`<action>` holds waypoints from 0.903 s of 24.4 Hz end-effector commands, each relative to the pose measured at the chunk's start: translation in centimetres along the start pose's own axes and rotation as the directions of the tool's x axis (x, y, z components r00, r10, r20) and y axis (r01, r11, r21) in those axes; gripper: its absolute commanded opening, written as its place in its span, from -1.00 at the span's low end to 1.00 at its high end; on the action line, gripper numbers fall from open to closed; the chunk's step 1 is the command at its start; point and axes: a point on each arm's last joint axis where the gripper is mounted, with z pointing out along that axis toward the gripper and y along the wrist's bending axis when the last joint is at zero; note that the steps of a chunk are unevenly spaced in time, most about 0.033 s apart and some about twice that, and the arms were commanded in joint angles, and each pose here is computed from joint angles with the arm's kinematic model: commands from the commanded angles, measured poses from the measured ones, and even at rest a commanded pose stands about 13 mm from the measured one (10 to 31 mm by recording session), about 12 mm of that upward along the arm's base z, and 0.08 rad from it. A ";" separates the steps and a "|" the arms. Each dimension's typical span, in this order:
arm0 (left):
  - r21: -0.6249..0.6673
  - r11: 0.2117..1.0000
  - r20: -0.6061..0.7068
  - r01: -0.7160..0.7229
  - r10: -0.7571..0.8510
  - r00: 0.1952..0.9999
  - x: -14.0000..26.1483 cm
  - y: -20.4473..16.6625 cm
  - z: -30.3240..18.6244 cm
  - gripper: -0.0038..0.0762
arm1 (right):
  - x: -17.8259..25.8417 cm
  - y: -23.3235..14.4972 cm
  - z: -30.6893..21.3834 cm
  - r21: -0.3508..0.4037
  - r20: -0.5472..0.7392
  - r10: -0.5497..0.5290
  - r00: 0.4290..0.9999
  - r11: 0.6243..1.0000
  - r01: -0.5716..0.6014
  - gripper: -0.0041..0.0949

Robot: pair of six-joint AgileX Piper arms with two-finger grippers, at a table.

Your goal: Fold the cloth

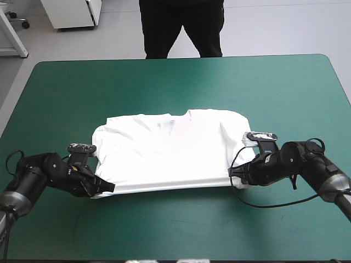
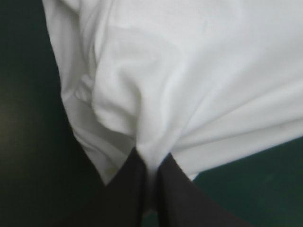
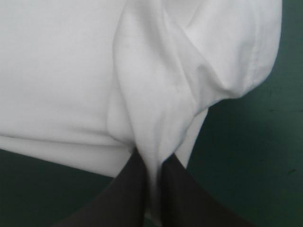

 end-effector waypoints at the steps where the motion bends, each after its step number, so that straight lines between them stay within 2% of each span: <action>1: -0.039 0.999 0.012 -0.032 0.033 0.999 0.0 0.3 -1.0 -0.43 | -0.3 -0.1 -1.3 0.018 0.034 -0.040 0.999 0.999 0.040 -0.38; 2: -0.036 0.999 -0.003 -0.034 0.034 0.999 0.1 0.3 -1.0 -0.05 | -0.3 -0.1 -1.4 0.018 0.026 -0.042 0.999 0.999 0.042 -0.04; 3: -0.038 0.999 -0.013 -0.037 0.037 0.999 0.2 0.3 -1.1 0.12 | -0.4 0.0 -1.5 0.017 0.024 -0.043 0.999 0.999 0.043 0.12; 4: -0.054 0.997 -0.028 -0.047 0.046 0.999 -0.1 0.3 -1.8 0.46 | -0.6 0.2 -2.1 0.013 0.015 -0.049 0.999 0.999 0.049 0.29; 6: -0.081 0.995 -0.002 -0.051 0.051 0.999 -1.2 0.2 -3.7 0.62 | -1.5 0.8 -3.7 0.015 0.036 -0.063 0.997 0.998 0.062 0.31; 13: -0.204 0.979 0.280 -0.001 0.059 0.958 -5.4 -0.2 -11.8 0.35 | -5.3 2.1 -11.6 0.137 0.214 -0.127 0.969 0.986 0.099 0.30; 18: -0.201 0.980 0.352 0.004 0.068 0.933 -6.1 -0.7 -13.9 0.32 | -6.0 2.8 -14.5 0.150 0.263 -0.115 0.958 0.986 0.077 0.30; 22: -0.200 0.980 0.347 0.004 0.067 0.935 -6.1 -0.7 -13.8 0.32 | -6.3 2.7 -14.2 0.152 0.262 -0.094 0.961 0.987 0.055 0.28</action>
